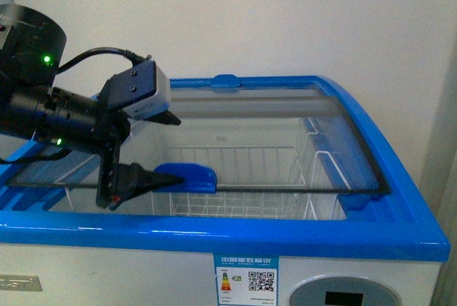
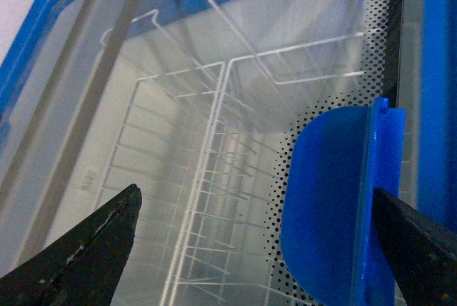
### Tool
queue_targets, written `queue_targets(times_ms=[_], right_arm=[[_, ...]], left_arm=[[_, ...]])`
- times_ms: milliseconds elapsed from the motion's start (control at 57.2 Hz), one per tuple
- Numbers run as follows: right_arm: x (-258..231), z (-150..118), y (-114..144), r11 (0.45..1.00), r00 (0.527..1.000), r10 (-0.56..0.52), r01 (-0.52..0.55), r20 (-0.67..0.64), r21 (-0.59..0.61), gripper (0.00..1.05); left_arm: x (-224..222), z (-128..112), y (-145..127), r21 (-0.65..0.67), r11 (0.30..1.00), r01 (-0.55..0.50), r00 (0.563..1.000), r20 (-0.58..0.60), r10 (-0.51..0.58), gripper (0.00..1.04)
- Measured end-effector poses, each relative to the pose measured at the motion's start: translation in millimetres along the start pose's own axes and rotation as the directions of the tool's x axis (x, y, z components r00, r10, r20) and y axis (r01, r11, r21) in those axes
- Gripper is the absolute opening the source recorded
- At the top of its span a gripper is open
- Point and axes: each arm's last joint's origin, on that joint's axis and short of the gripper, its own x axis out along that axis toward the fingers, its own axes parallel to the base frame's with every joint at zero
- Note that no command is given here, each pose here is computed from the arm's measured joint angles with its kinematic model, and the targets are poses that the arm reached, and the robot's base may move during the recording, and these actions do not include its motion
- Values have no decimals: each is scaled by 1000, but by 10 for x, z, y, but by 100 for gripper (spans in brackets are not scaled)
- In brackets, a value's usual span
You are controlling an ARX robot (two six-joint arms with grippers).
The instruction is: Put drink in fridge
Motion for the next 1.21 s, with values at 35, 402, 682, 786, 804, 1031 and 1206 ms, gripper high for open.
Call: queue_targets(times_ms=[35,402,682,786,804,1031,1206], right_arm=[[0,0,0,1000,1000,0,0,0,0,36],[0,0,0,1000,1000,0,0,0,0,36],[0,0,0,1000,1000,0,0,0,0,36],[0,0,0,1000,1000,0,0,0,0,36],[0,0,0,1000,1000,0,0,0,0,36],[0,0,0,1000,1000,0,0,0,0,36],[0,0,0,1000,1000,0,0,0,0,36]], left_arm=[[27,-11,61,7,1000,-10,1000,0,10,97],[380,-135,703,38,997,-62,998,-29,63,97],[683,-114,1121,137,973,-186,978,-70,196,97],[685,-118,1105,146,969,-197,975,-74,210,97],[680,-118,1092,148,969,-199,975,-75,211,97],[341,-139,819,79,946,-314,935,-146,323,97],[-329,-6,518,-103,838,-536,831,-237,503,97]])
